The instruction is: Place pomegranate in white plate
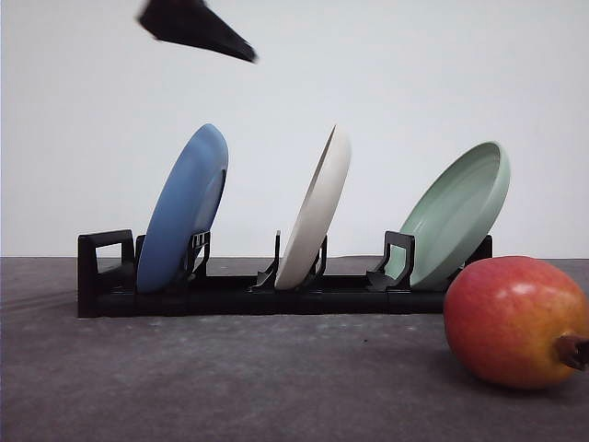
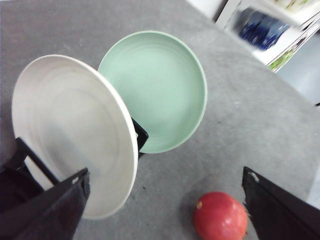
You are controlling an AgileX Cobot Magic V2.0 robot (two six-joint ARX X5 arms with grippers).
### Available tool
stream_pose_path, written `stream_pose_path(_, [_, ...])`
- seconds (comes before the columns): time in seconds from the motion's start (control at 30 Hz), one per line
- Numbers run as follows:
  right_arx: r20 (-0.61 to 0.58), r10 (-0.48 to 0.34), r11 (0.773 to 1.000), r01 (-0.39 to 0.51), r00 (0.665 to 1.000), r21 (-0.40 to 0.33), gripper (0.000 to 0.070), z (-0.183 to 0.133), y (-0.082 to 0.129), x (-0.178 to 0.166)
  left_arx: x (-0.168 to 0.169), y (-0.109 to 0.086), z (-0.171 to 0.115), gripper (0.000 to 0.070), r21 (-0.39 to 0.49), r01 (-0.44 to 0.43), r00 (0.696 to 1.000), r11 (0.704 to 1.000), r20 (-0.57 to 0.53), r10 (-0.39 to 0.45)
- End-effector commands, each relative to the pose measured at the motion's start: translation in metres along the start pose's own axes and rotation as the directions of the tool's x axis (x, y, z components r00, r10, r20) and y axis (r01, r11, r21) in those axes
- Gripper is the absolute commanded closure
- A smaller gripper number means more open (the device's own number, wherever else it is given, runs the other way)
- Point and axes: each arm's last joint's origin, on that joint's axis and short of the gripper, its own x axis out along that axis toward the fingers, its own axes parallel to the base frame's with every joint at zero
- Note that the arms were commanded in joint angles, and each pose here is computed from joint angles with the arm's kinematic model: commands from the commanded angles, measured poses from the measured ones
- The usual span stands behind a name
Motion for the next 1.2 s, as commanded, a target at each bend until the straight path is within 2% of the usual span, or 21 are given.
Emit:
stream_pose_path(0.0, [0.016,0.003,1.0,-0.003,1.0,-0.005,0.0051,0.005,0.002,-0.002,0.017,-0.003,0.012,0.0103,0.005,-0.004,1.0,1.0,-0.012,0.004])
stream_pose_path(0.1, [0.016,0.003,1.0,-0.003,1.0,-0.005,0.0051,0.005,0.002,-0.002,0.044,-0.007,0.02,0.0104,0.013,-0.019,0.999,1.0,-0.05,0.02])
stream_pose_path(0.27, [0.016,0.003,1.0,-0.003,1.0,-0.005,0.0051,0.005,0.002,-0.002,0.085,-0.006,0.02,0.0104,0.025,-0.103,0.99,0.994,-0.097,0.105])
stream_pose_path(0.47, [0.016,0.003,1.0,-0.003,1.0,-0.004,0.0051,0.005,0.002,-0.002,0.116,0.002,0.004,0.0104,0.031,-0.162,0.973,0.986,-0.163,0.165])
stream_pose_path(0.67, [0.016,0.003,1.0,-0.003,1.0,-0.004,0.0051,0.005,0.002,-0.002,0.134,0.009,-0.008,0.0117,0.028,-0.172,0.961,0.985,-0.214,0.174])
stream_pose_path(0.7, [0.016,0.003,1.0,-0.003,1.0,-0.004,0.0051,0.005,0.002,-0.002,0.135,0.01,-0.009,0.0145,0.028,-0.173,0.96,0.985,-0.219,0.174])
stream_pose_path(0.73, [0.016,0.003,1.0,-0.003,1.0,-0.004,0.0051,0.005,0.002,-0.002,0.135,0.01,-0.009,0.0201,0.027,-0.173,0.959,0.985,-0.221,0.175])
stream_pose_path(0.87, [0.016,0.003,1.0,-0.003,1.0,-0.004,0.0051,0.005,0.002,-0.002,0.136,0.006,-0.009,0.05,0.035,-0.164,0.961,0.986,-0.219,0.168])
stream_pose_path(1.0, [0.016,0.003,1.0,-0.003,1.0,-0.004,0.0051,0.005,0.002,-0.002,0.135,0.006,-0.008,0.068,0.035,-0.164,0.96,0.986,-0.225,0.168])
stream_pose_path(1.03, [0.016,0.003,1.0,-0.003,1.0,-0.004,0.0051,0.005,0.002,-0.002,0.134,0.005,-0.008,0.07,0.035,-0.164,0.959,0.986,-0.227,0.168])
stream_pose_path(1.17, [0.016,0.003,1.0,-0.003,1.0,-0.004,0.0051,0.005,0.002,-0.002,0.134,0.002,-0.005,0.07,0.032,-0.16,0.962,0.987,-0.22,0.163])
